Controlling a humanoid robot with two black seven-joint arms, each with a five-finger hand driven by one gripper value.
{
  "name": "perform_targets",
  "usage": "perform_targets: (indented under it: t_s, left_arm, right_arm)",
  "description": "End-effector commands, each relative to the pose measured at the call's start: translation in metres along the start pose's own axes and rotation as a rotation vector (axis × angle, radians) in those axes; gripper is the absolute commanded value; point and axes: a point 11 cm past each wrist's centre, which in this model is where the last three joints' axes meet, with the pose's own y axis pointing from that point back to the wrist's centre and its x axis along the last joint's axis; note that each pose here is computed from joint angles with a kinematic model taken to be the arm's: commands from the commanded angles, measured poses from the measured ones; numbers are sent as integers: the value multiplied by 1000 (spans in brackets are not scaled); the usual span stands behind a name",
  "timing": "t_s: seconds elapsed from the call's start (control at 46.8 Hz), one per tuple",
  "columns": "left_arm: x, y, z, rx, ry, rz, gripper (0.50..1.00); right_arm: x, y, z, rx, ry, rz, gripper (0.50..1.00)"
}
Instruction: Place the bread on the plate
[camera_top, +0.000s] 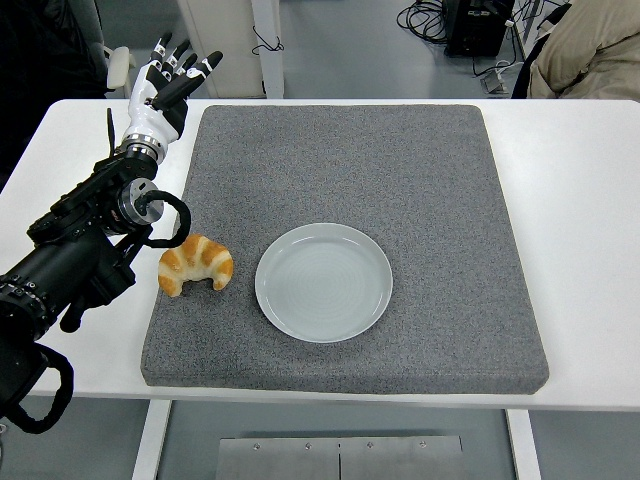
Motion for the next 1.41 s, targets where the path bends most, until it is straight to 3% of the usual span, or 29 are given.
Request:
perform_targets:
  t_s: [0.0,0.47,0.684,0.876,1.389]
  left_arm:
    - [1,0,0,4,-16,-5,968]
    - [18,9,51,-26,-204,-118,966]
    - [25,17,59,-4,-320,-154,966]
    - [17,29,47,32,-495,-243,965]
    - [10,64,66,2,-840,-437,966]
  right_arm:
    - [0,0,0,0,0,0,1000]
    - [0,0,0,-1,0,0,1000]
    - [0,0,0,0,0,0,1000]
    - [0,0,0,0,0,0,1000]
    - [1,0,0,0,1,1,1000]
